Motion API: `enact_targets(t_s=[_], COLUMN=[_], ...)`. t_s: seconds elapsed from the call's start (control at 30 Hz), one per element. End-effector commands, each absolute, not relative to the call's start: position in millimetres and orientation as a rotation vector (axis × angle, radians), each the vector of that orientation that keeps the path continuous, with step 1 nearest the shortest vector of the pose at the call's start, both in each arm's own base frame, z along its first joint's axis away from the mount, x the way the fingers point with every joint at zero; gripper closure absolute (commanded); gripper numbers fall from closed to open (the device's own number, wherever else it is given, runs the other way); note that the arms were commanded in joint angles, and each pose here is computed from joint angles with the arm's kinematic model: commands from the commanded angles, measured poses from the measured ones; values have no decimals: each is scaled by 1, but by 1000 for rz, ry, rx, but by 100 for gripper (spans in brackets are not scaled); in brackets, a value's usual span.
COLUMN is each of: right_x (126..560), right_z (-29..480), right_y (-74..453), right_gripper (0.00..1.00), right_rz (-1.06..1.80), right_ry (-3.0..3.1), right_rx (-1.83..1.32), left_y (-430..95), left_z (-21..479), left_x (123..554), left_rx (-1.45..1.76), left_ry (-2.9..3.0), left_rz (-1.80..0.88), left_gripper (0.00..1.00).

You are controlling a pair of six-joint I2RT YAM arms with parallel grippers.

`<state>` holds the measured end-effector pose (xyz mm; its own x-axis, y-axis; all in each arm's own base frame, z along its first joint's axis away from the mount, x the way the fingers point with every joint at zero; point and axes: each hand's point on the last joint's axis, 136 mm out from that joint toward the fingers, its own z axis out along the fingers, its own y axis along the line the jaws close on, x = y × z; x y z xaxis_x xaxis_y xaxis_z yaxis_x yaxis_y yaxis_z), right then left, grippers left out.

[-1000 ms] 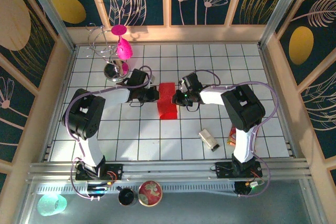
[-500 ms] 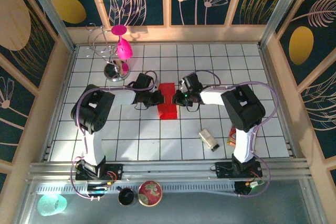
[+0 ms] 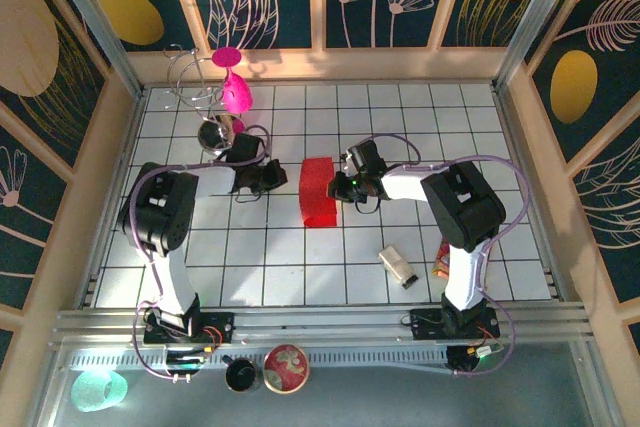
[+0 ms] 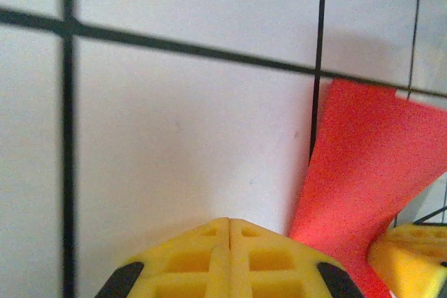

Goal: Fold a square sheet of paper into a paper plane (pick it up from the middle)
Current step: First fold the square sheet of paper in half at the center of the table.

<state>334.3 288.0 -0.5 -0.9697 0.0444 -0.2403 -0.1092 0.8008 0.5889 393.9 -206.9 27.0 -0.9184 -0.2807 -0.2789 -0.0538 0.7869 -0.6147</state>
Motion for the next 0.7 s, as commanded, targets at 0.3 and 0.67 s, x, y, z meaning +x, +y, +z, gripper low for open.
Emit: enact_targets(t_s=[0.3, 0.67], right_x=[224, 221], right_z=[-128, -129], right_y=[177, 173], right_gripper=[92, 92], right_rz=[212, 186], right_ry=[3258, 3260], right_rx=[56, 54], left_y=[-289, -246], left_z=[46, -10], left_x=[388, 395], left_rx=[-92, -206], left_ry=[2576, 2683], left_rz=[-1097, -922], left_gripper=[95, 96])
